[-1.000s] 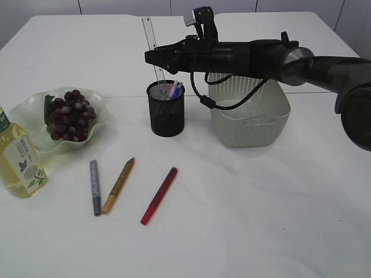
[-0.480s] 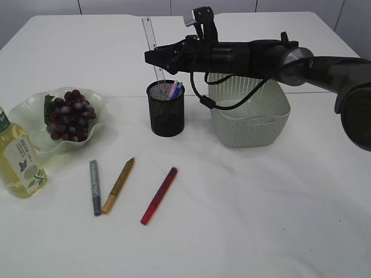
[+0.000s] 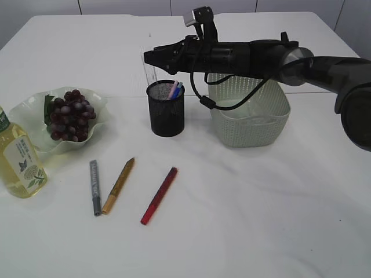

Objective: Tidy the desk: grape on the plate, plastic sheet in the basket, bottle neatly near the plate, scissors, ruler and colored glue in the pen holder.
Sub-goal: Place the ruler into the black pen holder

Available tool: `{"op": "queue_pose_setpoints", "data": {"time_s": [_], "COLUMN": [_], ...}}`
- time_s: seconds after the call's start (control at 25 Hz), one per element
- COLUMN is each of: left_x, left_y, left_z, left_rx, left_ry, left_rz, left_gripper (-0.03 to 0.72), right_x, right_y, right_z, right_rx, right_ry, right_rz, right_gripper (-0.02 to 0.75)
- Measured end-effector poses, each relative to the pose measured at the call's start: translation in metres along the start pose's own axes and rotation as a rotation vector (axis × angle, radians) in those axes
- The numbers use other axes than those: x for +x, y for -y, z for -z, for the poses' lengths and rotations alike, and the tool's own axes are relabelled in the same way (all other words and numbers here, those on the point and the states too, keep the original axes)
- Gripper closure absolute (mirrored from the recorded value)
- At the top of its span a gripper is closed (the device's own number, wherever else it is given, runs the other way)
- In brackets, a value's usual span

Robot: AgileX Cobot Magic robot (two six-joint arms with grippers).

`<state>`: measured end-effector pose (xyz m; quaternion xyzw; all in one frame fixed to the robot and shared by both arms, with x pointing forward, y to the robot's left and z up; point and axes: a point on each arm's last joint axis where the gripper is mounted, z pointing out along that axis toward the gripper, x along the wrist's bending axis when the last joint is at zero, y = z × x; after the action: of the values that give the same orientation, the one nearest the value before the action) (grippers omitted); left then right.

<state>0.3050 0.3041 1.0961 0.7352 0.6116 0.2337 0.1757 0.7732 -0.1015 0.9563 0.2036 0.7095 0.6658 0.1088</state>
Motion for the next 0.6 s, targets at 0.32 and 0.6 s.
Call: {"op": "queue_pose_setpoints", "data": {"time_s": [0.32, 0.6], "left_x": [0.0, 0.0], "left_y": [0.0, 0.0], "left_z": [0.0, 0.0], "left_rx": [0.0, 0.0], "left_ry": [0.0, 0.0], "left_rz": [0.0, 0.0], "left_gripper": [0.336, 0.338], "right_x": [-0.001, 0.001], "right_y": [-0.004, -0.017], "right_z": [0.0, 0.001], "right_rx": [-0.042, -0.022], "right_ry": [0.007, -0.007], "right_rz": [-0.042, -0.273], "right_gripper": [0.398, 0.397]}}
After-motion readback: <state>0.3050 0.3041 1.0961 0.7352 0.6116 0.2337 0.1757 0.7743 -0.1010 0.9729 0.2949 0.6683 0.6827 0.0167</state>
